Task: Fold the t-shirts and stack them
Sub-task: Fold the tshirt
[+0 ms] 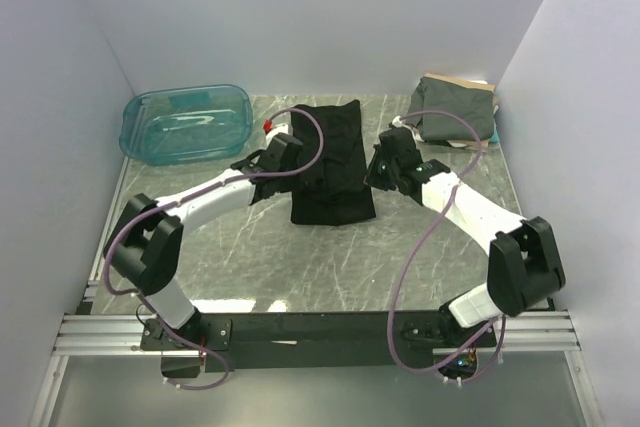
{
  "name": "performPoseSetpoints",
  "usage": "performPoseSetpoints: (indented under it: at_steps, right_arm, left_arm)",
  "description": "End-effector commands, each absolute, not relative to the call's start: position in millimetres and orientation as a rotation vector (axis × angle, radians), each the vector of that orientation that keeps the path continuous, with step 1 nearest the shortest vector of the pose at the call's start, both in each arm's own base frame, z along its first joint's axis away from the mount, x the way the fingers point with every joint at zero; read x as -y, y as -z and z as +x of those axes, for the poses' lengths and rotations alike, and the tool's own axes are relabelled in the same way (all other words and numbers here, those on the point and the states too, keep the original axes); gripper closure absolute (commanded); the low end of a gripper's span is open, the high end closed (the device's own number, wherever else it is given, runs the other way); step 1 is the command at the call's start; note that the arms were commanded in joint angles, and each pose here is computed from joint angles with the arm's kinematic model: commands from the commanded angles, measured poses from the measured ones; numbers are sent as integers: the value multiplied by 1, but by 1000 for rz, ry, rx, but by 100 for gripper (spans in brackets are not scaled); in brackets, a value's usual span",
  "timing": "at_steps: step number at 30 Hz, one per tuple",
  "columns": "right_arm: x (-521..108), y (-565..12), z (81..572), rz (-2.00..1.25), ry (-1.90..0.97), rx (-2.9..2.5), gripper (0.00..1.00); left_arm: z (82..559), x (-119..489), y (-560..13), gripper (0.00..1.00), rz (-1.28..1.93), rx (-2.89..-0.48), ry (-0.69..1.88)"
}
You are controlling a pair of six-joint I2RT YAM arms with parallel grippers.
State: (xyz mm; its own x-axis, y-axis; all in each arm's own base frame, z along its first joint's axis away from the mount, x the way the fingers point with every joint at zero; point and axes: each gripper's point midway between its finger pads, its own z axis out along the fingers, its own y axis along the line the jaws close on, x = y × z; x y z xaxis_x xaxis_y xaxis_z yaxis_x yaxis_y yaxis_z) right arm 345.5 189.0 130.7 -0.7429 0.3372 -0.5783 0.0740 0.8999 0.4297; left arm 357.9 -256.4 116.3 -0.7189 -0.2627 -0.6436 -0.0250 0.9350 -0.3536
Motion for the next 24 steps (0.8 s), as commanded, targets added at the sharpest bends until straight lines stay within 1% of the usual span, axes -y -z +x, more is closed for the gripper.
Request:
performPoseSetpoints:
  at_steps: [1,10,15,21,22,23,24]
  right_arm:
    - [-194,-154,375,280,-534,-2306,97]
    - [-194,-143,409,311,-535,-2336,98]
    - [-198,-139,425,309,-549,-2339,98]
    - [-189,-125,446,343,-486,-2359,98]
    - [-188,-119,450,339,-471,-2368,95]
    - [-188,-118,453,332,-469,-2365,91]
    - [-189,-123,459,326,-475,-2355,85]
  left_arm:
    - [385,263,-138,99,-172,-2280,487]
    - [425,264,-127,99,-121,-2307,469]
    - [436,262,-112,99,-118,-2339,465]
    - [451,259,-99,99,-97,-2369,456]
    - [456,260,-103,93,-85,-2363,459]
    - [458,260,-94,89,-80,-2382,448]
    - [462,263,-98,74,-63,-2382,458]
